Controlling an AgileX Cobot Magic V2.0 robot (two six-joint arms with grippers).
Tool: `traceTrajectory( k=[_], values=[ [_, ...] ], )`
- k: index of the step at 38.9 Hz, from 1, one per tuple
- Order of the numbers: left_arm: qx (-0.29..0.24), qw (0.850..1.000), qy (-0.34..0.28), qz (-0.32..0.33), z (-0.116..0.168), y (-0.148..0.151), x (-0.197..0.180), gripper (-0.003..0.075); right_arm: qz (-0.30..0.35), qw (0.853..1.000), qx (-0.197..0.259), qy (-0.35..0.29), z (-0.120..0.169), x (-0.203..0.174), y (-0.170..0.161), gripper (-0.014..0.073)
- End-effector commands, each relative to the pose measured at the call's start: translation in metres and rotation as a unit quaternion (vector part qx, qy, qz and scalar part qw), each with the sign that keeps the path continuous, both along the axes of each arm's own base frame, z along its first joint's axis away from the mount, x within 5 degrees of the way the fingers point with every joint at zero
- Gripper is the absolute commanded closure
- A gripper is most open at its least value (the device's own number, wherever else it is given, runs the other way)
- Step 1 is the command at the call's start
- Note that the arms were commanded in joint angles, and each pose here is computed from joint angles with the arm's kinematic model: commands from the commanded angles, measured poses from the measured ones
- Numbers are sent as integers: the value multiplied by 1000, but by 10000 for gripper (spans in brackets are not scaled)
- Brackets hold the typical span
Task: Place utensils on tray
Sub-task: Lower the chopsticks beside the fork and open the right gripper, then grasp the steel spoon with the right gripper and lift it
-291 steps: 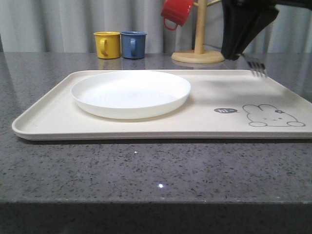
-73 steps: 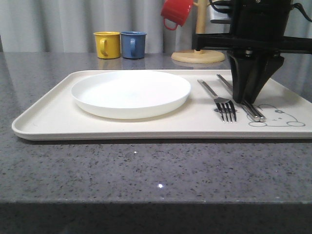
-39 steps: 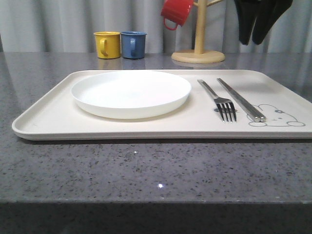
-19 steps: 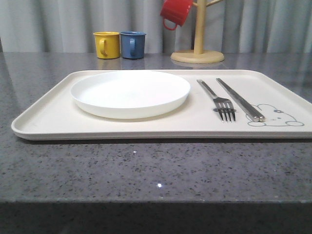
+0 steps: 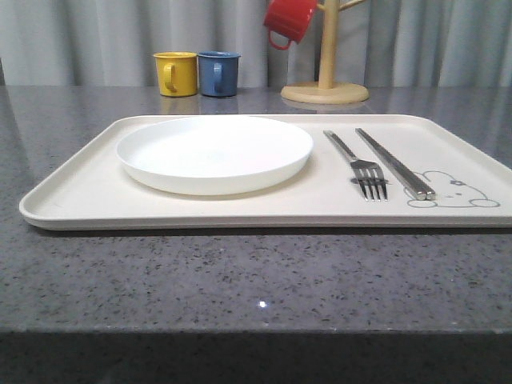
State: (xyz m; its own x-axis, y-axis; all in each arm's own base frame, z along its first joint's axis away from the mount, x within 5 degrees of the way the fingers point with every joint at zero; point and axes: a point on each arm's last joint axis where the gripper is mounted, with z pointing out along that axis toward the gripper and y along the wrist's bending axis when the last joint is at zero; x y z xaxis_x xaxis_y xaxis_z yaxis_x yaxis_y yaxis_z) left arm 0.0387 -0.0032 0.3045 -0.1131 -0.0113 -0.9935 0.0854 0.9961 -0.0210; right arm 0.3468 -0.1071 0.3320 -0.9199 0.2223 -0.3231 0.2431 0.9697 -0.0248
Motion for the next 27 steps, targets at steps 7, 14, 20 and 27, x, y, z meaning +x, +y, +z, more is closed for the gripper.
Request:
traceTrajectory(
  k=[7,14,20,27],
  values=[
    [-13,999,-48,0,15,0,0,739,20,997,19,70,-18,-5,1,208],
    [-13,999,-48,0,15,0,0,739,20,996,19,88,-30,0,-2,236],
    [-13,999,-48,0,15,0,0,739,20,994,18,105,-42,5,-4,236],
    [-13,999,-48,0,15,0,0,739,20,993,14,115,-49,8,-6,236]
  ],
)
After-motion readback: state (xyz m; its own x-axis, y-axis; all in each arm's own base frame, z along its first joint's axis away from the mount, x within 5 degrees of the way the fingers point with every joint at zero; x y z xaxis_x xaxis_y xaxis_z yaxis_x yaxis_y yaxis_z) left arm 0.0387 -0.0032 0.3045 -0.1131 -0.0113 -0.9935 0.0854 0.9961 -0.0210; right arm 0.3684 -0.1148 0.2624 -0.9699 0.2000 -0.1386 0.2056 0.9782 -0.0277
